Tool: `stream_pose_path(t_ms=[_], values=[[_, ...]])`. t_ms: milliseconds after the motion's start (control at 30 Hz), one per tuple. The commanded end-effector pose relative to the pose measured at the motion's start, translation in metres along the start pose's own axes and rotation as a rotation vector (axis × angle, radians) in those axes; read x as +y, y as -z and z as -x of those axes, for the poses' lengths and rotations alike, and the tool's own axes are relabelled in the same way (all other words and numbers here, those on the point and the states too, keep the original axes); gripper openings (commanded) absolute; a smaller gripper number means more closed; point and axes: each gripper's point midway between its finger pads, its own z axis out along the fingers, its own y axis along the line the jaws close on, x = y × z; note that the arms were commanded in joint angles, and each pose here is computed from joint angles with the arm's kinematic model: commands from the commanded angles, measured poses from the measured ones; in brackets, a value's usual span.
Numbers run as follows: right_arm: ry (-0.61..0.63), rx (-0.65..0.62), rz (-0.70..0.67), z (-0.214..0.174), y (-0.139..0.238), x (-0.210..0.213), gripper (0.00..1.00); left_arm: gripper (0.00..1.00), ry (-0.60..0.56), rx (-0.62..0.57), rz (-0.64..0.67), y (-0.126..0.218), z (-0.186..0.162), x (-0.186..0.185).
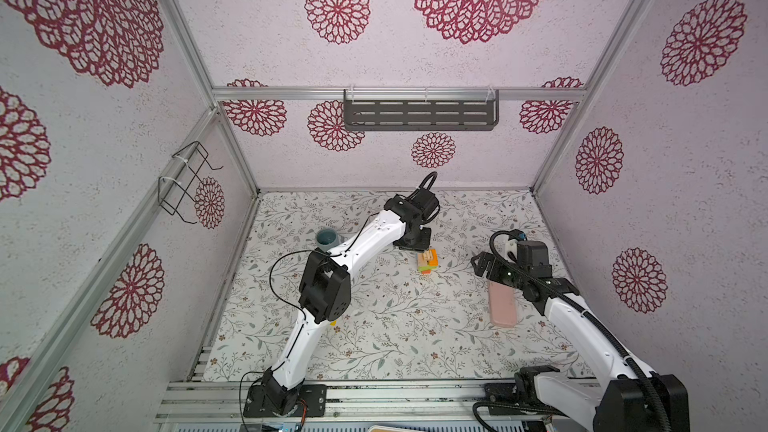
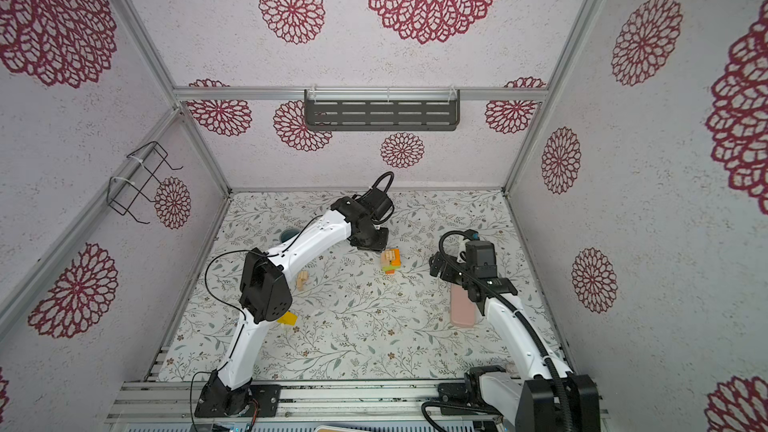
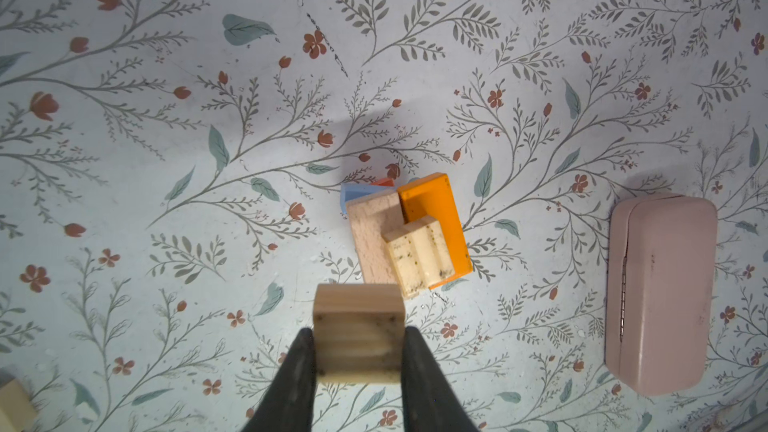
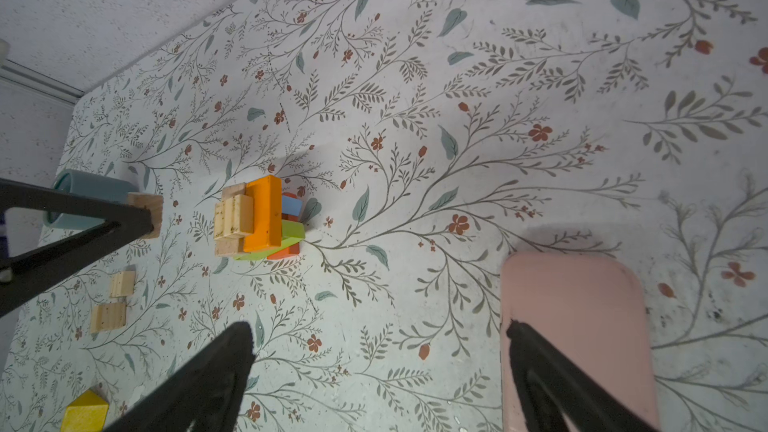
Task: Build the wood block tower
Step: 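Lift the pine cube with the left gripper and carry it over the stack, then lower the pine cube onto the stack top and open the left gripper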
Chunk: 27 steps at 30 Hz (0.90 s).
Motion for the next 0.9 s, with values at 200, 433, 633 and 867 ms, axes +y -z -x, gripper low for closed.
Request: stream_pose_path(t_ms=[200,433,633,867], values=[[-0.017,0.0,0.009,0.004,-0.002,0.001,0.99,0.3,-0.021,-0.003,-0.049,-0.01,0.004,-0.025],[-0.017,0.006,0.007,0.002,-0.003,0.0,0.99,0.3,-0.03,0.005,-0.06,-0.019,0.004,-0.034],[-0.016,0.006,0.009,0.002,-0.004,0.0,0.99,0.3,-0.034,0.021,-0.049,-0.027,-0.001,-0.033],[-0.019,0.009,0.012,0.001,-0.006,-0.001,0.99,0.3,-0.035,0.029,-0.039,-0.031,-0.003,-0.032]])
